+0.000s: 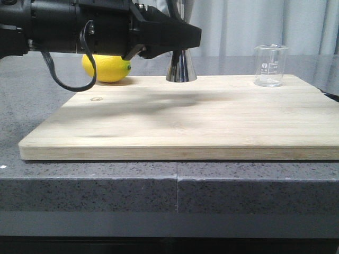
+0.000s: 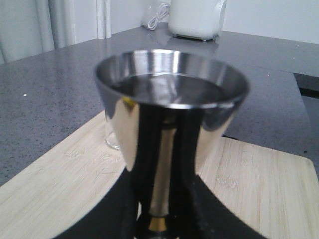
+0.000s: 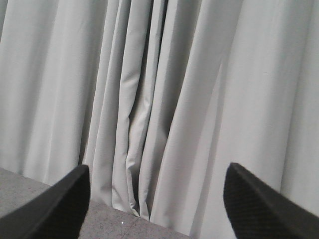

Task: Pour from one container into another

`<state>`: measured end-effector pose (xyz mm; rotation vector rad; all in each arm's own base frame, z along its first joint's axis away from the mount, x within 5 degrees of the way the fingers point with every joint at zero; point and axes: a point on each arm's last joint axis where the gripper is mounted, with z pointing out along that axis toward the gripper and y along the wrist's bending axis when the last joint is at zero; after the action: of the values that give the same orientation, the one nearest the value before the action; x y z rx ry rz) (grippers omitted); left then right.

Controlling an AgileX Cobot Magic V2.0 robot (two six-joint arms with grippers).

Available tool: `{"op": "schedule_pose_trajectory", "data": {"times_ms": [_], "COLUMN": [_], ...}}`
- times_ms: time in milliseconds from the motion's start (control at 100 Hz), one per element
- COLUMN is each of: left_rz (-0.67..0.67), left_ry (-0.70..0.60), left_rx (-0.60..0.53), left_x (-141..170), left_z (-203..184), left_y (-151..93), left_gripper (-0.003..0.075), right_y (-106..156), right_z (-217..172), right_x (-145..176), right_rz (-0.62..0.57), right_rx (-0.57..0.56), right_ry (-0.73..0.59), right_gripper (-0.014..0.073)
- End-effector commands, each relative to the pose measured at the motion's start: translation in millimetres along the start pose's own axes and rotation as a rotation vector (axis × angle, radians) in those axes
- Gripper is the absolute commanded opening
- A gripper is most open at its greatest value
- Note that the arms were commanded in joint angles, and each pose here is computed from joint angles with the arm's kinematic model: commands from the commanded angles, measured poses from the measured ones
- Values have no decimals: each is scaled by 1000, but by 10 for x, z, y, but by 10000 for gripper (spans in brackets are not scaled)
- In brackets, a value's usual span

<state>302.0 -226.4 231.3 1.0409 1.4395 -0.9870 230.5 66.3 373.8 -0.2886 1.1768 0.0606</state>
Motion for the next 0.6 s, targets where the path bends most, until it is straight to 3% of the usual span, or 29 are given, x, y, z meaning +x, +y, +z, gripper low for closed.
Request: {"op": "schedule_pose_trajectory", "data": {"times_ms": [0, 590], "left_rz": [51, 38], "left_ry": [-133, -138], "left_rx": [9, -4], "left_x": [-359, -202], "left_z": [-63, -72], "left_y": [-35, 102], "left_gripper": [-21, -21], "right_y": [-37, -36], "right_z": [-11, -11], "right_x": [-202, -200], "right_rz": [-1, -1], "right_rx": [21, 20], "right_ry": [-112, -110], "right_gripper": [505, 505]}}
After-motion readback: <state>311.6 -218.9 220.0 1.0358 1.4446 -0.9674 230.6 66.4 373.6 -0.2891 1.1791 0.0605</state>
